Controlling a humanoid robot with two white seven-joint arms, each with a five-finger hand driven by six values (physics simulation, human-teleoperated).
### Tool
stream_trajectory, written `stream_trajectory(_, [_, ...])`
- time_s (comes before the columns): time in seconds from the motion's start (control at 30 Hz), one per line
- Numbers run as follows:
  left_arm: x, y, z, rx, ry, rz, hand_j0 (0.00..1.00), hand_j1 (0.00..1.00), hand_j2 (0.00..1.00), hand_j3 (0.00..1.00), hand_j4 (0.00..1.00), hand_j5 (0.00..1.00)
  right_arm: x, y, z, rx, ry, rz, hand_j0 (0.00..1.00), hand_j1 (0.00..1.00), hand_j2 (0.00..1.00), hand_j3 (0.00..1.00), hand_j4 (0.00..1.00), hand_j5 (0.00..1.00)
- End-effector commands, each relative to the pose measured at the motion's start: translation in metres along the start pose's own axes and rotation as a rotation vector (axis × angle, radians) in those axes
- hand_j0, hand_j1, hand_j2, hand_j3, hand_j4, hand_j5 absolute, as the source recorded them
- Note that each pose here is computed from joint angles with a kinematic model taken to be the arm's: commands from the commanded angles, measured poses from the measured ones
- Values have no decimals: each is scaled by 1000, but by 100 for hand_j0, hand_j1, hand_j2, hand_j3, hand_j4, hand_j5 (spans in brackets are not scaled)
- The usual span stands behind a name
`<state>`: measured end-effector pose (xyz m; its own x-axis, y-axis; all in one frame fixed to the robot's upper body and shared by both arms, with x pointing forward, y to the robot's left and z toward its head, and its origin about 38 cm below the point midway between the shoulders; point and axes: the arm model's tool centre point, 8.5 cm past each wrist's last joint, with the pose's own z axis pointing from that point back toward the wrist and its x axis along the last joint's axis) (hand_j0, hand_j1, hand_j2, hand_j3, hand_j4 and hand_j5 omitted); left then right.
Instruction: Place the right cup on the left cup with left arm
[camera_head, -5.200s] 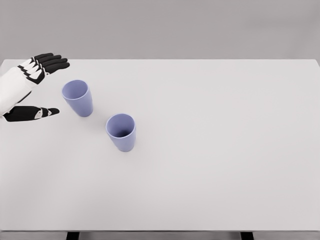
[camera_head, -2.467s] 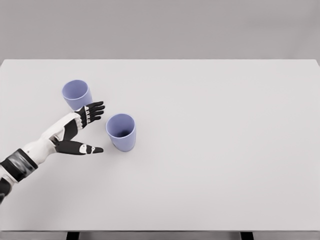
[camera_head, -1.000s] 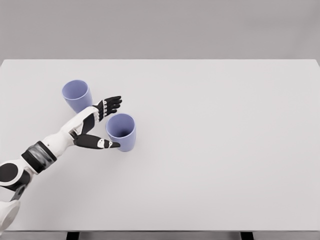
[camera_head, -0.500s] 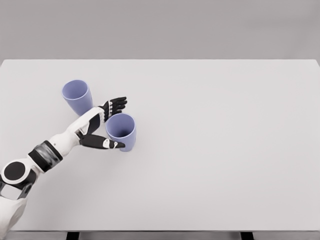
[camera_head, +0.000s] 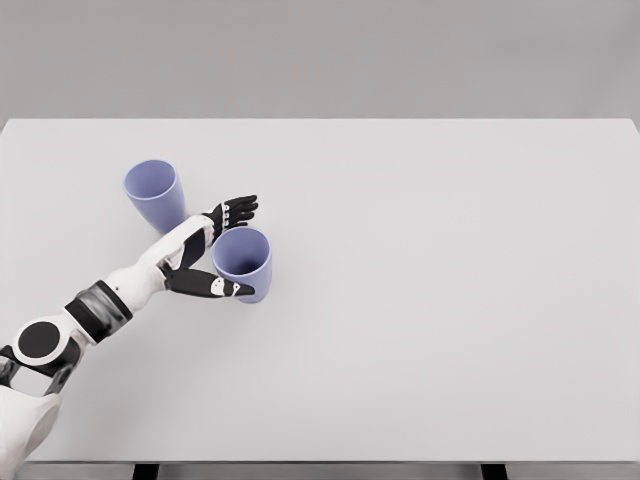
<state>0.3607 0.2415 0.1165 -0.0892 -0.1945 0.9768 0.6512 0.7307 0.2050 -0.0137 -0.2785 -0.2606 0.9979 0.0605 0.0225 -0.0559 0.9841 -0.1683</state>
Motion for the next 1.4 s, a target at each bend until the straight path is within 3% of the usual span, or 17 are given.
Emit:
stream_trajectory(0.0, [-1, 0, 0, 1, 0, 6, 100, 100, 100, 100, 100, 100, 0, 0, 0, 0, 0, 0, 100, 100, 100, 100, 100, 100])
stream_trajectory(0.43, [-9, -3, -3, 8, 15, 6, 97, 97, 97, 97, 97, 97, 0, 0, 0, 0, 0, 0, 100, 100, 100, 100, 100, 100])
stream_trajectory(0.6, [-9, -3, -3, 8, 14, 7, 91, 91, 91, 91, 91, 91, 0, 0, 0, 0, 0, 0, 100, 100, 100, 100, 100, 100])
stream_trajectory(0.67, [-8, -4, -4, 8, 12, 9, 78, 78, 78, 78, 78, 78, 0, 0, 0, 0, 0, 0, 100, 100, 100, 100, 100, 100])
stream_trajectory(0.93, [-9, -5, -5, 5, 12, 0, 67, 67, 67, 67, 67, 67, 0, 0, 0, 0, 0, 0, 100, 100, 100, 100, 100, 100])
stream_trajectory(1.37, [18, 0, -7, 3, -49, -32, 64, 64, 64, 64, 64, 64, 0, 0, 0, 0, 0, 0, 100, 100, 100, 100, 100, 100])
